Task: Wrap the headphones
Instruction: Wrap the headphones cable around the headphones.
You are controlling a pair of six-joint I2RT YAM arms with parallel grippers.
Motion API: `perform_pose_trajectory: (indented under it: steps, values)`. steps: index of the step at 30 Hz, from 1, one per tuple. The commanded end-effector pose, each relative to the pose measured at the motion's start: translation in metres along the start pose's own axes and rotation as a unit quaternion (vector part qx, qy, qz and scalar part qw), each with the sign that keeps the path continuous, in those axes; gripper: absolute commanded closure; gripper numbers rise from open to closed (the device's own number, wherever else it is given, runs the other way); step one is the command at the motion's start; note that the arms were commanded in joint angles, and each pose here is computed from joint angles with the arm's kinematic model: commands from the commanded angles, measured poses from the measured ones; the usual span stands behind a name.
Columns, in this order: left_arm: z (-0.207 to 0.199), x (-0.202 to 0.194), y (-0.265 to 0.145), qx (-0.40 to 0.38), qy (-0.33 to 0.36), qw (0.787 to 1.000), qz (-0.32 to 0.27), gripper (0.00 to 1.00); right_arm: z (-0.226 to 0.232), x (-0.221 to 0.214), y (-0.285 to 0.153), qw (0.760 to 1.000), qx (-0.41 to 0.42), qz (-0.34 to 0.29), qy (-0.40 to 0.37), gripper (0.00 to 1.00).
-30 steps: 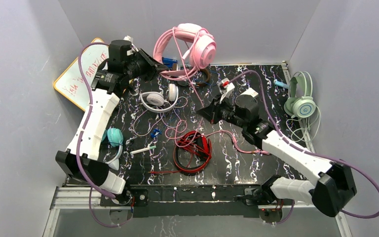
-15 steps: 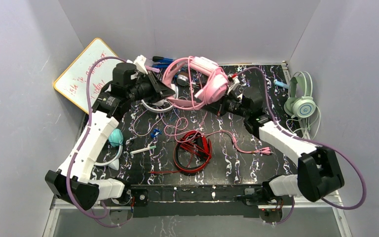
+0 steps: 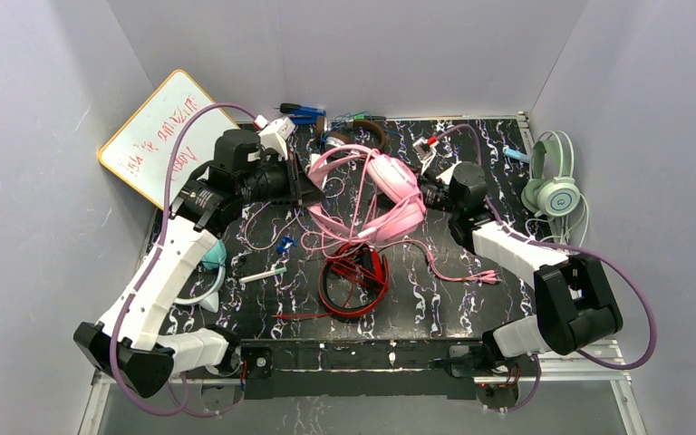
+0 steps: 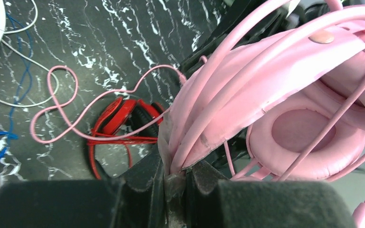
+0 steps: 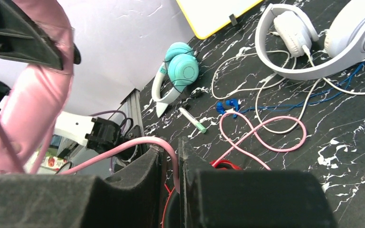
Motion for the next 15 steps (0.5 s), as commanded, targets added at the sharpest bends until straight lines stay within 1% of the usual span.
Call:
perform_pose_trajectory:
  steps: [1, 5, 8, 11, 12, 15]
  values:
    - [-0.027, 0.001, -0.024, -0.071, 0.090, 0.993, 0.015, 1.00, 0.007, 0.013, -0.008, 0.999, 0.033, -0.007, -0.034, 0.78]
    - [-0.033, -0.009, -0.020, -0.088, 0.140, 0.985, 0.054, 1.00, 0.019, 0.013, -0.017, 0.995, 0.087, 0.018, -0.054, 0.78]
    - [-0.033, -0.018, -0.019, -0.089, 0.180, 0.976, 0.084, 1.00, 0.027, 0.009, -0.020, 0.989, 0.118, 0.056, -0.065, 0.79]
    - [-0.023, -0.021, -0.015, -0.043, 0.226, 0.966, 0.114, 1.00, 0.032, 0.004, -0.023, 0.983, 0.140, 0.097, -0.062, 0.81]
    - [-0.020, -0.020, -0.014, -0.028, 0.244, 0.962, 0.121, 1.00, 0.032, 0.003, -0.024, 0.982, 0.143, 0.107, -0.058, 0.83]
    - [-0.006, -0.009, -0.010, 0.030, 0.295, 0.946, 0.130, 1.00, 0.031, 0.000, -0.025, 0.980, 0.145, 0.127, -0.047, 0.84]
Point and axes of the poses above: each gripper's point midway between its finger pads, its own y axis out along the fingers, its own z axis along the line the jaws close on, x = y × z, the point moved 5 cm from there along -y, back along the fingers, and after that the axes turned 11 degrees about y, right-handed, at the moved point
